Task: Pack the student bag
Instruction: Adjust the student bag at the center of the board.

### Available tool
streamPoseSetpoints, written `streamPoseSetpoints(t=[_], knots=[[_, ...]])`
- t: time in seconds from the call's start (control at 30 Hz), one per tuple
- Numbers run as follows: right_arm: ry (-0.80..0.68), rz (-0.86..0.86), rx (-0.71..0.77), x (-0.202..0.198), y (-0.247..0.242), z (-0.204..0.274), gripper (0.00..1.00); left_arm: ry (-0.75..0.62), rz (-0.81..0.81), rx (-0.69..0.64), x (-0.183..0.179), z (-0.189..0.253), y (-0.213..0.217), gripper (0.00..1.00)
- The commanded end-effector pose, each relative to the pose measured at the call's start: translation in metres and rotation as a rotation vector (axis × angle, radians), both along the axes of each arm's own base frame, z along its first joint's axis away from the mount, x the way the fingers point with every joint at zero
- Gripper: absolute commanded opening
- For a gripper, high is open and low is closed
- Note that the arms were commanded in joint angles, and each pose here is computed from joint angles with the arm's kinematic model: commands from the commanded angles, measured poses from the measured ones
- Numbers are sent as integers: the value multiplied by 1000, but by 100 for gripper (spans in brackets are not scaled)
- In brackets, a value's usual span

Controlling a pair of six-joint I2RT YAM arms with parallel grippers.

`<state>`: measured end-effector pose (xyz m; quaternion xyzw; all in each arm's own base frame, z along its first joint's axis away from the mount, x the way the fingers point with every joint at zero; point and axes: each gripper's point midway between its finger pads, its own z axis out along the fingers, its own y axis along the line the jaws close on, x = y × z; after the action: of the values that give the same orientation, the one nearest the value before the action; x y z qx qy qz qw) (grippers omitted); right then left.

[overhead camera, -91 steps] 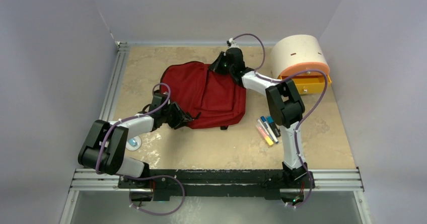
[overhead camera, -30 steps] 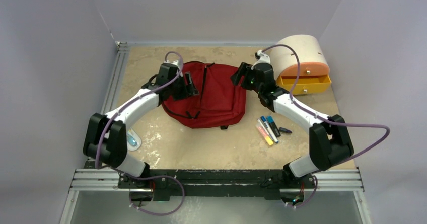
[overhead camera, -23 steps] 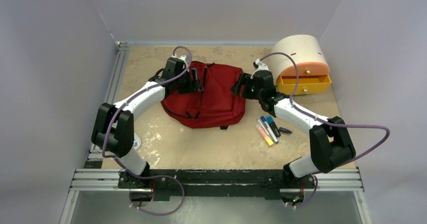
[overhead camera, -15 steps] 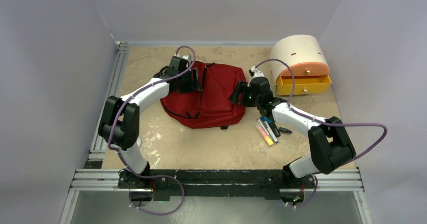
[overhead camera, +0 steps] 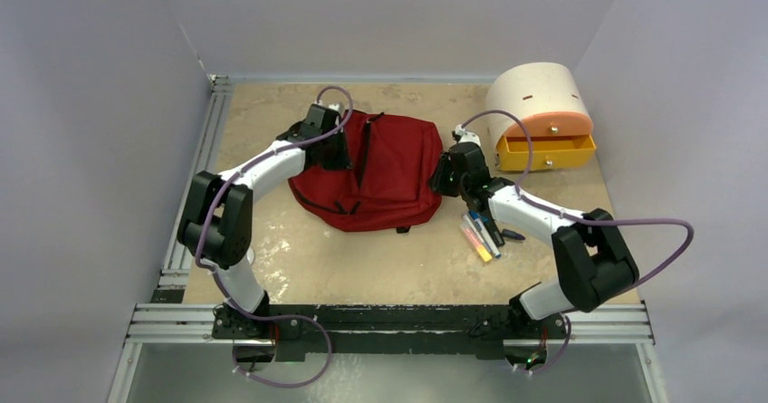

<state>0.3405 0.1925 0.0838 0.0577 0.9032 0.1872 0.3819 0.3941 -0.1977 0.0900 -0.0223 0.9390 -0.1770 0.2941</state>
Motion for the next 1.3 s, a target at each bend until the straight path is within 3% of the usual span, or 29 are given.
streamPoseSetpoints(t=[0.0,0.07,0.27,0.57,0.73,0.93,1.27], knots=[[38,5,-6,-4,1,-13,28,2,-28,-19,-15,8,-2,5],[38,1,-11,-1,2,-14,24,16,-32,-23,-23,5,-2,0],[7,-15,-52,19,2,-11,9,58,-51,-52,-49,-1,-7,0],[-67,-20,-124,58,6,14,9,83,-62,-84,-67,-1,-17,0],[-172,-51,-135,62,-4,50,31,96,-15,-56,-69,-10,-8,0],[-335,106,-148,44,22,100,56,124,28,-57,-72,-21,-5,0],[-441,347,-117,-8,118,107,76,144,59,-125,-84,-33,-9,0]])
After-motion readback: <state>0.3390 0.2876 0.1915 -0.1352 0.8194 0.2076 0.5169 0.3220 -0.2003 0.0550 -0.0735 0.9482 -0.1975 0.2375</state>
